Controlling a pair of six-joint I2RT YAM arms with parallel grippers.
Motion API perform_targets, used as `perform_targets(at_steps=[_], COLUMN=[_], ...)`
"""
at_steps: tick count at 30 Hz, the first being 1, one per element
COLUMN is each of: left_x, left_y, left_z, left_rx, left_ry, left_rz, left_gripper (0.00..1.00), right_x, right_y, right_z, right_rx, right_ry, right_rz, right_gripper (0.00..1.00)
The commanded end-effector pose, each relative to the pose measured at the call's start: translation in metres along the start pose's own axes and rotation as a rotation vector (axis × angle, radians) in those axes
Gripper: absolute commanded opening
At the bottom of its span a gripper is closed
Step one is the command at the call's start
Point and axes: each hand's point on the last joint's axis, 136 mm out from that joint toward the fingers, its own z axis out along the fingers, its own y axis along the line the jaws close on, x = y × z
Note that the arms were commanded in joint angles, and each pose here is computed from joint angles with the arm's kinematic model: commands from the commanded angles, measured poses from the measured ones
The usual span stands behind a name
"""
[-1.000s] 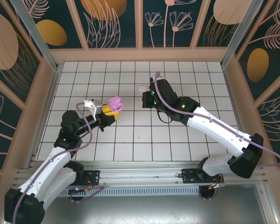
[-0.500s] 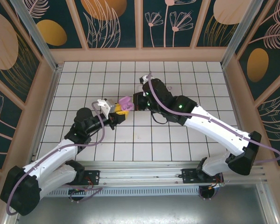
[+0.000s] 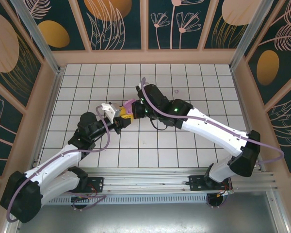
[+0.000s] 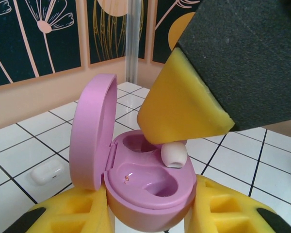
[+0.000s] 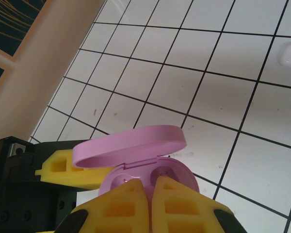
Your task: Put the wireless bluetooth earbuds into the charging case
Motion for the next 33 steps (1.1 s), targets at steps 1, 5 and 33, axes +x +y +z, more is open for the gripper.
perform_targets(at_steps=[1,5,33], left_x=[-0.023,-0.023,-0.023], left_y=[-0.004,-0.003,0.000], left_z=[0.000,0.001,-0.002], left_rx=[0.011,0.008,-0.019], left_ry=[-0.072,-0.069,-0.057], left_rz=[0.058,0.059,0.070], left_gripper=[0.21,0.21,0.21], right_x=[0.005,0.008,0.024], right_y=[0.011,0.014,0.002], right_z=[0.003,0.007,0.017], right_rx=[-0.021,-0.010,0.234], right_ry=[0.028,0.044,0.133], right_rz=[-0.011,-0.020,-0.111], right_gripper=[0.07,0.07,0.14])
